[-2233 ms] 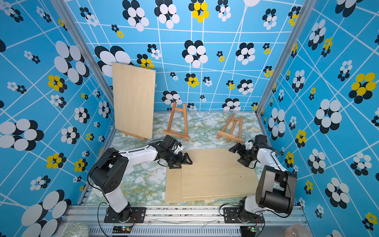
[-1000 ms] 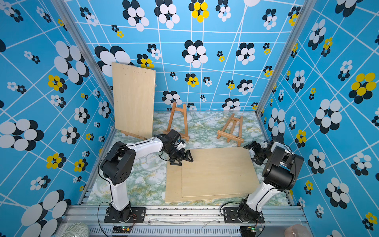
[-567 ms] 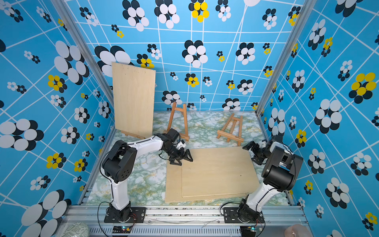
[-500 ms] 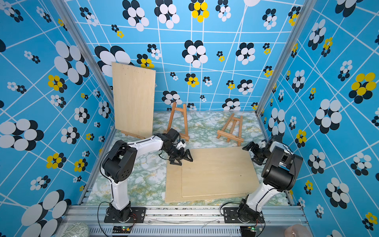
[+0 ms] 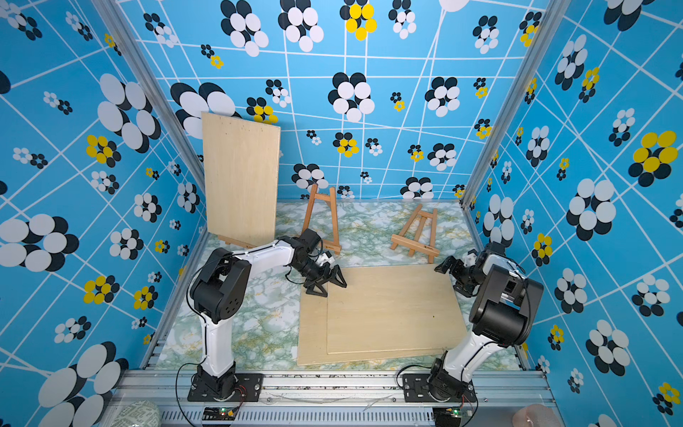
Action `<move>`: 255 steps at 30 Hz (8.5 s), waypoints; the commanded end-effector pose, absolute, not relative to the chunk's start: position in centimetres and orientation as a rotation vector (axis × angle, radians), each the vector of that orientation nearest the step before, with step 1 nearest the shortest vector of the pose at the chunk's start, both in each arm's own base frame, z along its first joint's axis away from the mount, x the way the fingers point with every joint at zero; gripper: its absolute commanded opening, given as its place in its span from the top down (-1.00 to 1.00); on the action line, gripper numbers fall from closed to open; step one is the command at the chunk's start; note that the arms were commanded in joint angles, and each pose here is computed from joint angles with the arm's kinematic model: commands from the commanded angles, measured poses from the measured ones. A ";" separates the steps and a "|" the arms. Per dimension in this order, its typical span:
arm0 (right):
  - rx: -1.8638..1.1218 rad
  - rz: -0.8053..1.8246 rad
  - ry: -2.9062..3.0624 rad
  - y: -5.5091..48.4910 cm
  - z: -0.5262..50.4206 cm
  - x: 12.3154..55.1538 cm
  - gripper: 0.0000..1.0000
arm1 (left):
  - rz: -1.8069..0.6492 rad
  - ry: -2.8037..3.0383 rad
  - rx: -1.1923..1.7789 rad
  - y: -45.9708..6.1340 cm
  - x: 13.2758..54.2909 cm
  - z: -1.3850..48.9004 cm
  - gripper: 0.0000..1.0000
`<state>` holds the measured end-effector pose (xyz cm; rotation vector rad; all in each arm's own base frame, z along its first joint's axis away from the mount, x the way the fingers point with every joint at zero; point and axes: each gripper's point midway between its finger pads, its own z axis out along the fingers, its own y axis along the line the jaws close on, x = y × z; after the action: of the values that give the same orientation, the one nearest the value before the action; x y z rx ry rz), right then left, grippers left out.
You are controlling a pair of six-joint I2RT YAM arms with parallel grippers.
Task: Assemble the easel
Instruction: Pick up the drawing board.
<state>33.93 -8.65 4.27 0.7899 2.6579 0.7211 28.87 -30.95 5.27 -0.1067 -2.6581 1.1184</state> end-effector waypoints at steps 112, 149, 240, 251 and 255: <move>0.569 1.286 2.447 11.1 23.2 14.5 1.00 | 1.042 -2.982 -0.029 -23.1 33.1 3.5 -0.98; -0.253 0.954 2.161 11.4 31.2 18.9 1.00 | 1.396 -3.117 0.073 -19.0 30.9 12.2 -0.98; -0.827 0.807 1.553 15.3 28.3 18.9 1.00 | 0.508 -2.101 -3.141 -26.0 28.9 34.6 -0.41; -0.953 0.739 1.543 15.9 26.9 19.0 1.00 | 0.480 -2.120 -3.073 -27.5 31.4 32.7 -0.19; -0.982 0.753 1.564 16.6 26.1 19.1 1.00 | 0.497 -2.222 -3.055 -27.2 32.0 33.8 -0.35</move>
<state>20.36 15.32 26.50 -0.8340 1.6179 0.7488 30.58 -26.58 32.72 -3.0179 -2.1505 0.4992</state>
